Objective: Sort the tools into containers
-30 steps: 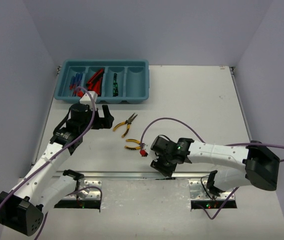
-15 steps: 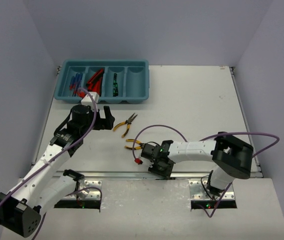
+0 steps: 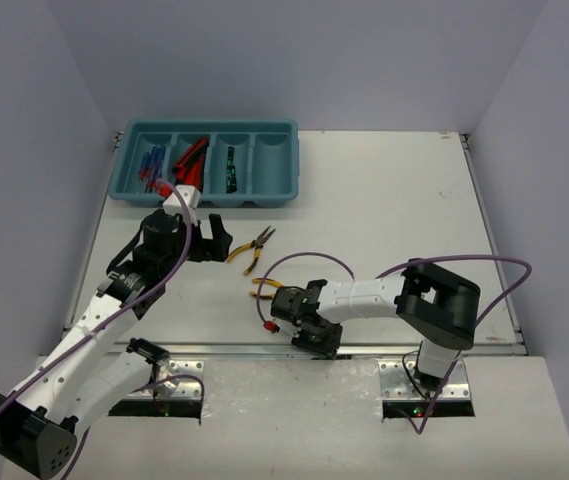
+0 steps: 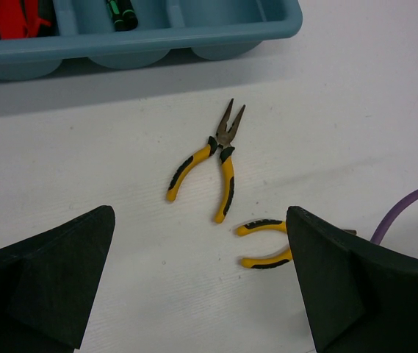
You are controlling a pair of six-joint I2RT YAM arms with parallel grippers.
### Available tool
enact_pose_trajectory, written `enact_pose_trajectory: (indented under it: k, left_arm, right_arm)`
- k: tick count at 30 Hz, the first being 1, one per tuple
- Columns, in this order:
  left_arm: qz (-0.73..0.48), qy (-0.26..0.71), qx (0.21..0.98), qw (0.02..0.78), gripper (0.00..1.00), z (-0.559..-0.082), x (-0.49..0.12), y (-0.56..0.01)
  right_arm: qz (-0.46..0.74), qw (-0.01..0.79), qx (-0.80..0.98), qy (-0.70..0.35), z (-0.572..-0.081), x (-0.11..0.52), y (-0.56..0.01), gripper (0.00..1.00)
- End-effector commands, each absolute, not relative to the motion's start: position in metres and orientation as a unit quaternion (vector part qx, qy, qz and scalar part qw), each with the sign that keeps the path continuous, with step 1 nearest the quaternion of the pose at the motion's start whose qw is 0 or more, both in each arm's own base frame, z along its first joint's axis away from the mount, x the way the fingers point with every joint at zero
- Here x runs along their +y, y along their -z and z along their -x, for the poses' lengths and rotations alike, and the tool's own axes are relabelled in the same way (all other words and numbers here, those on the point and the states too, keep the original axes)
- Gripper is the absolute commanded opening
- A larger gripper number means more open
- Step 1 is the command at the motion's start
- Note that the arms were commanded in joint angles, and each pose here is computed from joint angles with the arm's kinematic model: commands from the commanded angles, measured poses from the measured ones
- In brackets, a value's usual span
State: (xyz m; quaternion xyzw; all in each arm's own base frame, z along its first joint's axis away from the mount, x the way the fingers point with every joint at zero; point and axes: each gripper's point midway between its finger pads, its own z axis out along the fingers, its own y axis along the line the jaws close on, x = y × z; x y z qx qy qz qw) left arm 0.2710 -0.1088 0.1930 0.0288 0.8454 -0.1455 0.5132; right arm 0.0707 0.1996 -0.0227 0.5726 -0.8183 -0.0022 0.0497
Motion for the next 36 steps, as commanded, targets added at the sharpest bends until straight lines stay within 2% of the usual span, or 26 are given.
enact_pose_trajectory:
  k: [1,11,20,25,28,36]
  left_arm:
    - [-0.036,0.151,0.825,0.544,1.00,-0.273,-0.111,-0.215]
    - [-0.035,0.154,0.821,0.549,1.00,-0.271,-0.110,-0.220]
    - [-0.038,0.158,0.819,0.550,1.00,-0.271,-0.112,-0.222]
    - [-0.040,0.161,0.818,0.551,1.00,-0.270,-0.113,-0.222]
    - [-0.039,0.161,0.818,0.551,1.00,-0.270,-0.113,-0.223]
    - [-0.038,0.161,0.818,0.551,1.00,-0.270,-0.112,-0.222]
  right_arm:
    - [-0.578,0.116,-0.806,0.041,-0.039,0.203,0.027,0.33]
    - [-0.575,0.147,-0.804,-0.029,-0.046,0.183,0.041,0.31]
    - [-0.564,0.006,-0.819,-0.110,-0.100,0.191,0.038,0.29]
    - [-0.560,-0.057,-0.819,-0.110,-0.116,0.198,0.033,0.28]
    - [-0.562,-0.069,-0.816,-0.114,-0.121,0.199,0.031,0.28]
    - [-0.580,0.017,-0.814,-0.029,-0.079,0.201,0.042,0.28]
